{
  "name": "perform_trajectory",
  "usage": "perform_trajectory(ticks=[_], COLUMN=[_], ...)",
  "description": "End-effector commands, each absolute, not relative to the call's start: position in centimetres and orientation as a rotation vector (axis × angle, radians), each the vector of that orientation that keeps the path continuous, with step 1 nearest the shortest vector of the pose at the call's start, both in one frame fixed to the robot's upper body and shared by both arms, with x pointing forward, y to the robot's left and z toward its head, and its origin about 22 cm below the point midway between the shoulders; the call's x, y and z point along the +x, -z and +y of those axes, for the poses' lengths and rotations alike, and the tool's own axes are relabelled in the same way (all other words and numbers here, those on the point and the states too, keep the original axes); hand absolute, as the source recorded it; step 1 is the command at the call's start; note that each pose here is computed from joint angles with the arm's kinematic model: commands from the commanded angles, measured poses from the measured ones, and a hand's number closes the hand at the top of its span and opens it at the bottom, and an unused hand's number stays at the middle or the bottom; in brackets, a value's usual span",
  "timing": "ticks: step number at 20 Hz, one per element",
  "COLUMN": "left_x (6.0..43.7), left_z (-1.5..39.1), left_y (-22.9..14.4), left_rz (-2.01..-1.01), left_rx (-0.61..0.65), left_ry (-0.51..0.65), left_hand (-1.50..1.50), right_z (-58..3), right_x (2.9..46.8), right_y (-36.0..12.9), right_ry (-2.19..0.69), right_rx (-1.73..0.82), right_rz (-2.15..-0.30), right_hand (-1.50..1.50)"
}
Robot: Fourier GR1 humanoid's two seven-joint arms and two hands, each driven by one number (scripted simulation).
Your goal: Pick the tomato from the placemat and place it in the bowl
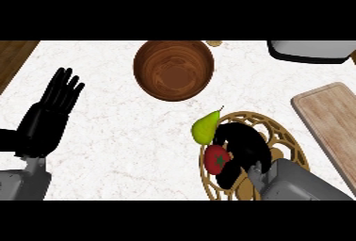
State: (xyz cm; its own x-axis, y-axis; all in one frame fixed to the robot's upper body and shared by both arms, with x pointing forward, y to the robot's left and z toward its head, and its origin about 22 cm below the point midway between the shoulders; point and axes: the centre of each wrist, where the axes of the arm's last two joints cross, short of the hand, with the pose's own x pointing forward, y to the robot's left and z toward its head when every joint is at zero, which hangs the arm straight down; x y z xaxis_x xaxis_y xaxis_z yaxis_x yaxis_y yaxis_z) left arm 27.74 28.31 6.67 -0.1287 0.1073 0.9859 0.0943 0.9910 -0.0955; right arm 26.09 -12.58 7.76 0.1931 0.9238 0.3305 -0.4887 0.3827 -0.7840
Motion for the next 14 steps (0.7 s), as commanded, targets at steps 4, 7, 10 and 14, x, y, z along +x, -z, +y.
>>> perform_trajectory(ticks=[4, 7, 10, 14], left_x=[29.1, 28.3, 27.4, 27.8], left_z=[27.1, 27.4, 29.2, 28.7], left_y=[-7.3, -5.9, -5.9, -7.2], left_rz=[-1.708, -1.682, -1.682, -1.69], left_rx=[-0.169, -0.127, -0.11, -0.12], left_ry=[0.014, -0.026, -0.045, -0.047], left_hand=[0.0, 0.0, 0.0, 0.0], right_z=[0.4, 5.2, 6.0, 7.3], right_x=[23.4, 22.6, 23.3, 24.7], right_y=[-10.4, -12.2, -15.5, -18.3], right_ry=[-1.549, -1.531, -1.402, -1.3], right_rx=[-0.6, -0.657, -0.747, -0.892], right_rz=[-1.247, -1.357, -1.423, -1.476], right_hand=[1.5, 1.5, 1.5, 1.5])
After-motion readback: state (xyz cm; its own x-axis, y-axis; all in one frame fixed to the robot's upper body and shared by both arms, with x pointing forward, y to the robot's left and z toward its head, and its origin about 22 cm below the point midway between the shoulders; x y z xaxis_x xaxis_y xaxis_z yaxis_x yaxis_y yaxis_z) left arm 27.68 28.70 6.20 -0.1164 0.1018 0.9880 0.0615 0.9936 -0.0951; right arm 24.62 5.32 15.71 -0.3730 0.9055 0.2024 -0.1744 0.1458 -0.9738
